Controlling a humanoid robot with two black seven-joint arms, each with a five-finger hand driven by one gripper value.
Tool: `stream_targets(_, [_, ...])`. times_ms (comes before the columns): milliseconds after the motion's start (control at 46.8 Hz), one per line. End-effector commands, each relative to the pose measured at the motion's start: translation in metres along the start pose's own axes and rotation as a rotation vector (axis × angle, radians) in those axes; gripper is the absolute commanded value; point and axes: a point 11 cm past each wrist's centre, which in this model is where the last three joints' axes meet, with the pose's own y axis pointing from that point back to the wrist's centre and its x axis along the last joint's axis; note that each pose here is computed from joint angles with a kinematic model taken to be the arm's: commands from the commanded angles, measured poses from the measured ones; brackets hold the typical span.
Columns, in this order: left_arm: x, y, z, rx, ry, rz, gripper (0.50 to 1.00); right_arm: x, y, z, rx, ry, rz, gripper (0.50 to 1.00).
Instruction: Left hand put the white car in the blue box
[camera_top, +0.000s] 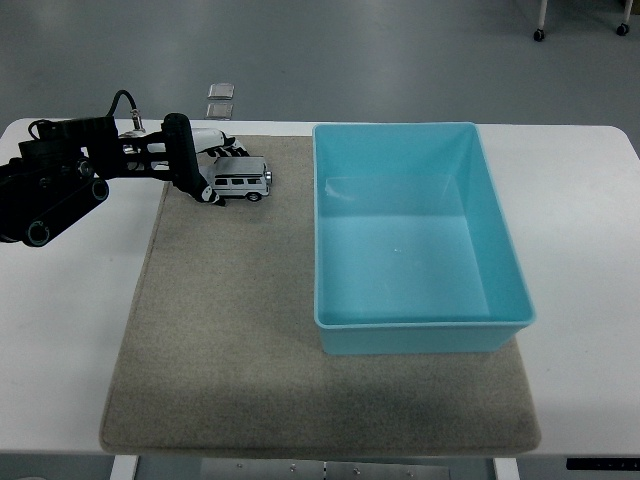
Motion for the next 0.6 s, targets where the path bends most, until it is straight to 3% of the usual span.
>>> stream_targets(0, [0.0,0.0,0.001,-0.002,0.001,0.001,0.705,0.0,0.0,0.0,0.0,0.0,0.0,0.936])
stream_targets(64, [0.001,0.0,0.001,-0.003,0.0,0.002,0.69,0.0,0.0,0.0,0.0,0.0,0.0,0.936])
stream_targets(278, [0.009,0.003,0.002,-0.004,-0.009,0.014,0.502,0.0,0.0,0.0,0.0,0.0,0.0,0.936])
stream_targets(577, [0.037,0.01,0.023,-0.059,-0.048,0.051,0.5,0.0,0.0,0.0,0.0,0.0,0.0,0.936])
